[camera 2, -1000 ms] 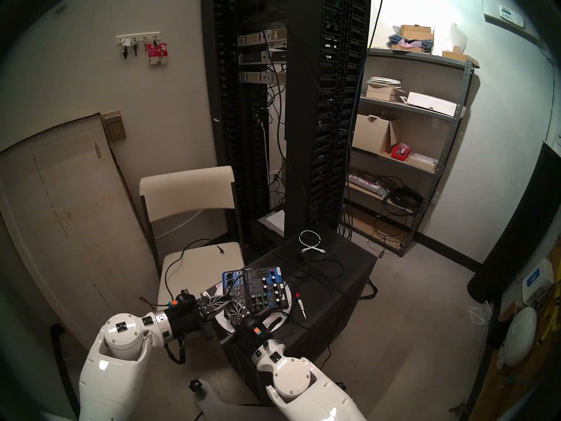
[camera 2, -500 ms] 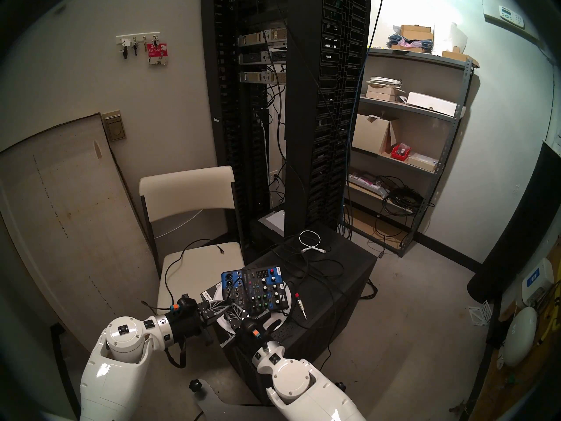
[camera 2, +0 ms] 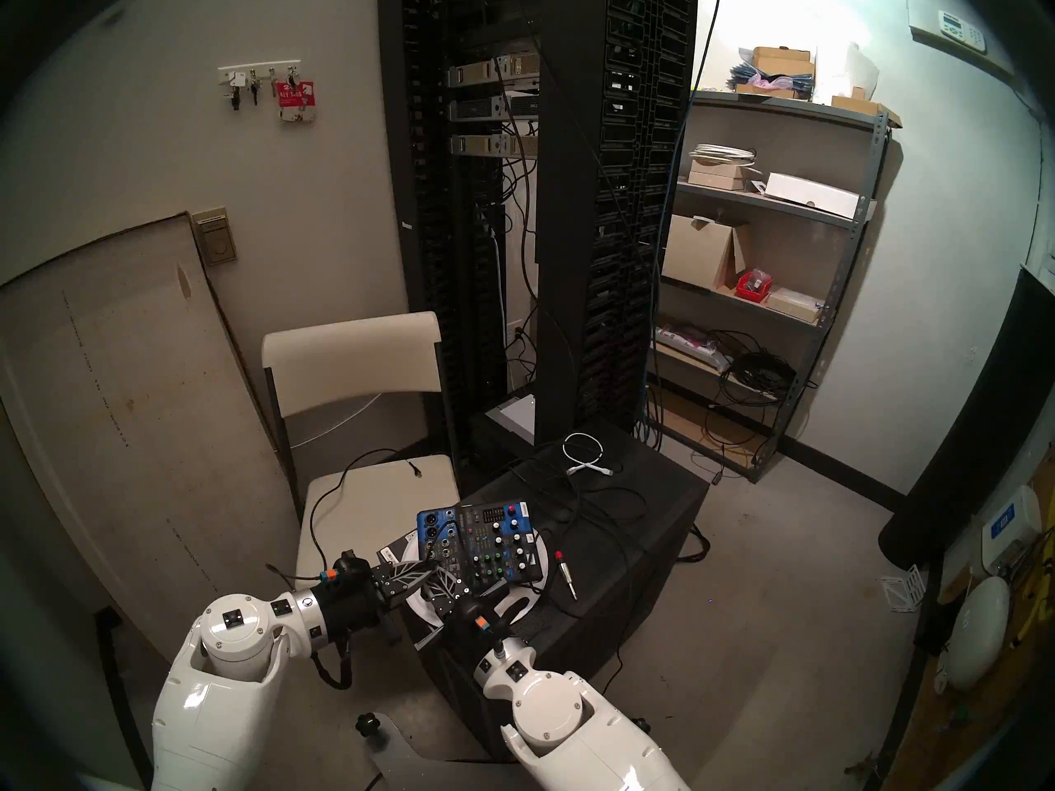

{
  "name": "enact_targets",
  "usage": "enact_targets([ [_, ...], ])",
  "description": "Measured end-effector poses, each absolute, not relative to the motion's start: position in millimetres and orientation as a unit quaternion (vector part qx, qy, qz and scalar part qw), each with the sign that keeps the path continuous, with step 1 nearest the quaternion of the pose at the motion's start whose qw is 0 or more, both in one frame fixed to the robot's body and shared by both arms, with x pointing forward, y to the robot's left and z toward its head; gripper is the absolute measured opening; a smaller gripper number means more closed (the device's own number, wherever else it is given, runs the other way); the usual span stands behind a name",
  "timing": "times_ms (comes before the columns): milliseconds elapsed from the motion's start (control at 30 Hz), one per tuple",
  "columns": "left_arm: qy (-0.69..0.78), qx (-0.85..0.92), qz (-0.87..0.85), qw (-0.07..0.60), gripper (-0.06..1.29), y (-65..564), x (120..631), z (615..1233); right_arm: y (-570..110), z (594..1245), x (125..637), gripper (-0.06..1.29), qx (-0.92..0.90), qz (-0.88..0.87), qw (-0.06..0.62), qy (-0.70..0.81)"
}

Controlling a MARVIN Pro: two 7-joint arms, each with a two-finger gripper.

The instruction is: Insert aux cable

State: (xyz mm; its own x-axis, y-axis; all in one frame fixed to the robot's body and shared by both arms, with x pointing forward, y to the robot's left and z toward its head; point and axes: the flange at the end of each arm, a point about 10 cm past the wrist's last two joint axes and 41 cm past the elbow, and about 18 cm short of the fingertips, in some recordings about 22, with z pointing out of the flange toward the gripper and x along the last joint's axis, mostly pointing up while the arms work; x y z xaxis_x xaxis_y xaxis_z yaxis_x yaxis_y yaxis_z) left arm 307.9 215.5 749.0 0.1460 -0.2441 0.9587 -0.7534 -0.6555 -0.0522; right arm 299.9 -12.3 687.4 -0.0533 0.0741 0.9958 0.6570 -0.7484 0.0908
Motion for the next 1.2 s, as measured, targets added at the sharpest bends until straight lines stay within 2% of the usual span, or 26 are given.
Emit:
enact_targets([
  [100,-0.336,0.722,0.558,0.235,-0.01,215,308,748,-12,688,300,0.00,-0.652,-0.670,0.218,-0.280],
  [167,-0.329,0.722,0.559,0.239,0.07,215,308,747,-13,688,301,0.00,-0.653,-0.670,0.218,-0.279],
  [267,-0.319,0.723,0.562,0.244,0.07,215,308,747,-13,688,301,0.00,-0.652,-0.670,0.218,-0.279],
  [333,-0.313,0.724,0.564,0.245,0.15,216,308,746,-13,689,302,0.00,-0.652,-0.671,0.217,-0.277],
  [433,-0.306,0.724,0.567,0.246,0.18,216,308,747,-14,690,303,0.00,-0.652,-0.672,0.217,-0.276],
  [500,-0.302,0.724,0.569,0.245,0.28,217,309,748,-14,690,303,0.00,-0.651,-0.673,0.217,-0.275],
  [633,-0.298,0.725,0.572,0.243,0.32,218,310,750,-15,691,304,0.00,-0.651,-0.674,0.217,-0.274],
  [700,-0.293,0.723,0.577,0.242,0.45,220,312,753,-16,692,305,0.00,-0.650,-0.675,0.216,-0.273],
  [800,-0.289,0.720,0.583,0.241,0.47,221,313,756,-17,692,306,0.00,-0.650,-0.676,0.216,-0.273],
  [833,-0.288,0.719,0.585,0.241,0.51,222,314,757,-17,693,306,0.00,-0.650,-0.676,0.216,-0.273],
  [867,-0.286,0.717,0.588,0.241,0.68,223,314,758,-17,693,306,0.00,-0.650,-0.676,0.216,-0.273],
  [900,-0.285,0.717,0.589,0.242,0.76,223,314,759,-17,693,306,0.00,-0.650,-0.676,0.216,-0.273],
  [933,-0.283,0.716,0.591,0.243,0.83,224,315,760,-17,693,306,0.00,-0.649,-0.676,0.215,-0.273],
  [1000,-0.279,0.712,0.596,0.244,0.88,227,315,764,-17,693,306,0.00,-0.649,-0.676,0.216,-0.273],
  [1067,-0.272,0.708,0.604,0.245,1.07,232,315,770,-17,693,306,0.00,-0.649,-0.676,0.216,-0.274],
  [1200,-0.256,0.706,0.613,0.243,1.16,241,316,776,-17,693,306,0.00,-0.649,-0.675,0.217,-0.274],
])
